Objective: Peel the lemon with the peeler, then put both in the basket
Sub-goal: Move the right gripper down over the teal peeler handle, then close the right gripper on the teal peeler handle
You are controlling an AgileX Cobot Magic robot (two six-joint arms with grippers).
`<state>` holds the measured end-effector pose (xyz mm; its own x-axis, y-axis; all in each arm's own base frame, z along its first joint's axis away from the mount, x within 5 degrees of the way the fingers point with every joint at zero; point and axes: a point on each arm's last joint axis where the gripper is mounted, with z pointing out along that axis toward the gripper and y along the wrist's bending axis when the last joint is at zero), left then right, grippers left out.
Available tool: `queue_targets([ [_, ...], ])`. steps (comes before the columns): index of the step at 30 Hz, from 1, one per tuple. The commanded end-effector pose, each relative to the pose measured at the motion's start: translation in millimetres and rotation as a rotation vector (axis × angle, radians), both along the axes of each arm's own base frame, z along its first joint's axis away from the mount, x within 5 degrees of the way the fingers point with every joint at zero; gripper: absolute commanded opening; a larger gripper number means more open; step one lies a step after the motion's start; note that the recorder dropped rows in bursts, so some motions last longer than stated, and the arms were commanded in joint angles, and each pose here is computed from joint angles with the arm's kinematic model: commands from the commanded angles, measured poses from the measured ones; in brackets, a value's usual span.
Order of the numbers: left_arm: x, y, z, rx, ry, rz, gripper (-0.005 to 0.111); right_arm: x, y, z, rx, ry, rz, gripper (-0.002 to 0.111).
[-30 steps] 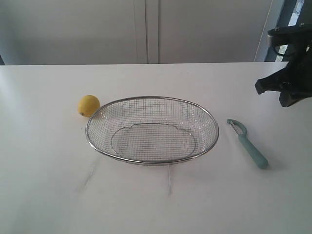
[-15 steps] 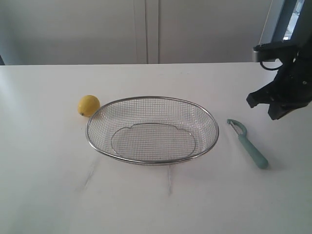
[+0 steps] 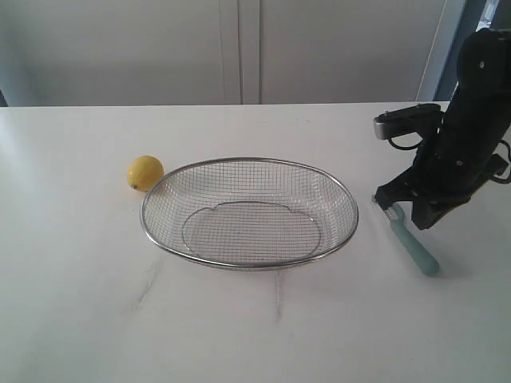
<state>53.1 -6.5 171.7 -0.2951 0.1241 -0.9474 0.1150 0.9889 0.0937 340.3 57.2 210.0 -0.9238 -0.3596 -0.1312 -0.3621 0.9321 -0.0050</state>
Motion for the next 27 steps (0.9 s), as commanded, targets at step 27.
queue_targets([
  [27,-0.3,0.0,-1.2,-0.004,0.003,0.003,0.0,3.3,-0.8,-34.0,-0.028,-0.01,0.051,0.041],
])
